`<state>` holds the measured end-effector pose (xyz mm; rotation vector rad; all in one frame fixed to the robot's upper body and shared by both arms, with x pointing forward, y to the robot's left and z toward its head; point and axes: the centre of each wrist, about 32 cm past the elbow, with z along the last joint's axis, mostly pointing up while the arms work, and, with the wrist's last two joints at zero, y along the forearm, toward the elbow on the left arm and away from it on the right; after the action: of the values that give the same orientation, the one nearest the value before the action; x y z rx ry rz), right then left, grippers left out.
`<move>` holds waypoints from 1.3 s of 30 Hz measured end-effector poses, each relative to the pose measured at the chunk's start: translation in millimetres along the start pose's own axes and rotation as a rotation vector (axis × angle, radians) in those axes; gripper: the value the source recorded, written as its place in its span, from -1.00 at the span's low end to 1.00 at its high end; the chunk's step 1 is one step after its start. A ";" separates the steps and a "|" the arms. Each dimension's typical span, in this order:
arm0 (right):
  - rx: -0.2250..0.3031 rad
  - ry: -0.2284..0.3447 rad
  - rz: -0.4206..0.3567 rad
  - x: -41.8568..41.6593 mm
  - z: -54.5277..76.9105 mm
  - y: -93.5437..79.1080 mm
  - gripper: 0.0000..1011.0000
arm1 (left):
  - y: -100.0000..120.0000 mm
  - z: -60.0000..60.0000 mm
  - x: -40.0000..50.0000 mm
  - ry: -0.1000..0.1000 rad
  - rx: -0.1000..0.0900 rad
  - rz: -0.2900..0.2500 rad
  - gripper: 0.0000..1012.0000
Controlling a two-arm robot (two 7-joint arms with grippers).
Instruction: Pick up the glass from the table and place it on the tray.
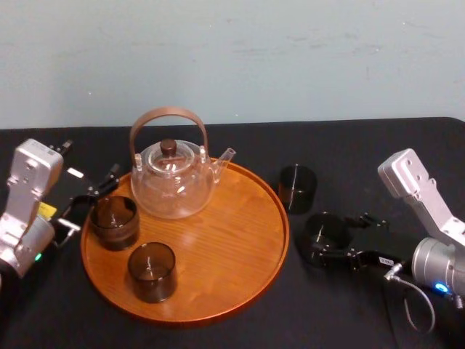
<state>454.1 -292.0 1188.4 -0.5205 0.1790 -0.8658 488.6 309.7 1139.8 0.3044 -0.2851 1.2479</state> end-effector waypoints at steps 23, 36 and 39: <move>-0.012 0.000 0.014 1.3 5.1 10.7 0.98 | 0.0 0.0 0.0 0.000 0.000 0.000 0.98; -0.012 -0.007 0.018 1.0 5.5 10.8 0.94 | 0.0 0.0 0.0 0.000 0.000 0.000 0.98; -0.011 -0.007 0.018 1.0 5.6 10.8 0.80 | 0.0 0.0 0.0 0.000 0.000 0.000 0.98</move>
<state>464.0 -285.0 1187.8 -0.5319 0.1820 -0.8459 488.6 309.7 1139.7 0.3046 -0.2850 1.2479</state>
